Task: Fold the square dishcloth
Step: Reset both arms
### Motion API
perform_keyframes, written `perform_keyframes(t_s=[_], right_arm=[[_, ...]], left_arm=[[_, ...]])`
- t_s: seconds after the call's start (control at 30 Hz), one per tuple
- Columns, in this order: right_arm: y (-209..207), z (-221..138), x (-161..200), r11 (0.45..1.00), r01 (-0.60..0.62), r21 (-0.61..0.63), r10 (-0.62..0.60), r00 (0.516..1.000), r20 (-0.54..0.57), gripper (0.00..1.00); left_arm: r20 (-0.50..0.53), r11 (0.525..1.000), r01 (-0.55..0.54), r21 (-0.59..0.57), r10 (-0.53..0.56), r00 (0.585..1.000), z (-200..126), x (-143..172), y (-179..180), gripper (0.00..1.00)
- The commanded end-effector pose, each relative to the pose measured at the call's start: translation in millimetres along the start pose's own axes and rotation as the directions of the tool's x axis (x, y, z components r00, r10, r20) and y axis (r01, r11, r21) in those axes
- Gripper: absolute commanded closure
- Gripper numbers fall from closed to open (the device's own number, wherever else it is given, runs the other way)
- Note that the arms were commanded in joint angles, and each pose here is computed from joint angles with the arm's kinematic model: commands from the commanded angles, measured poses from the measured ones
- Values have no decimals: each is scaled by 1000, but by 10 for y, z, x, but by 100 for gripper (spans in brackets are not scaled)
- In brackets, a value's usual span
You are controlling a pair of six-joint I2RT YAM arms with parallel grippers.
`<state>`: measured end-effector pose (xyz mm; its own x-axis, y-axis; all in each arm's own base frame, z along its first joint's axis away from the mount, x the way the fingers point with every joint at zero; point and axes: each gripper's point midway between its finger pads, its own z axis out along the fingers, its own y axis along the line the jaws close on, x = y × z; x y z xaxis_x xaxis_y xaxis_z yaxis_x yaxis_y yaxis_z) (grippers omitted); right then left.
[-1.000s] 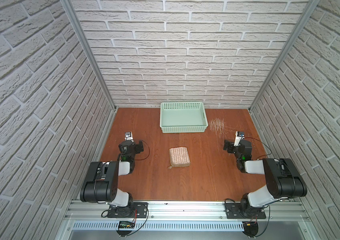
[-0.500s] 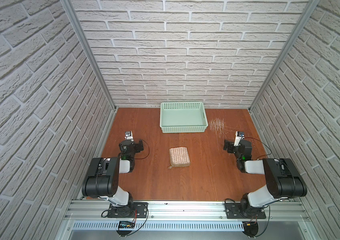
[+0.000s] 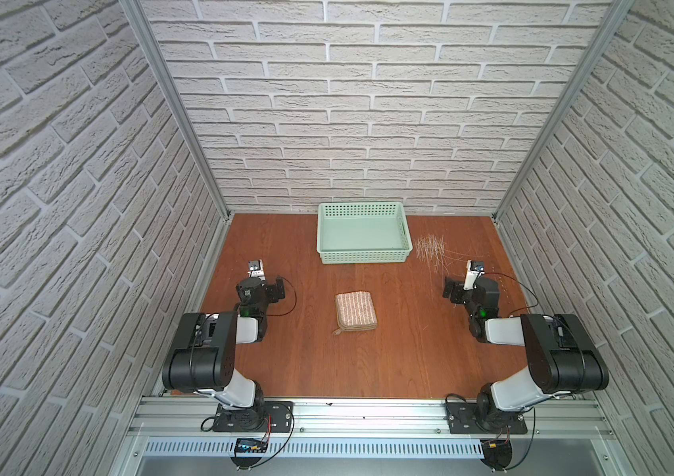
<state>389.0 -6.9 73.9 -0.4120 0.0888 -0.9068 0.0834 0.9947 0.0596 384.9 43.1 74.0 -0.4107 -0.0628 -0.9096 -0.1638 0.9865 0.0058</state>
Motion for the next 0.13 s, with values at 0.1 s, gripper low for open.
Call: perform_keyframes(t_s=[0.1], right_arm=[[30, 7, -206, 1000, 12, -7, -11, 998, 61, 1]], left_arm=[[55, 1000, 3, 4, -3, 998, 24, -160, 7, 2]])
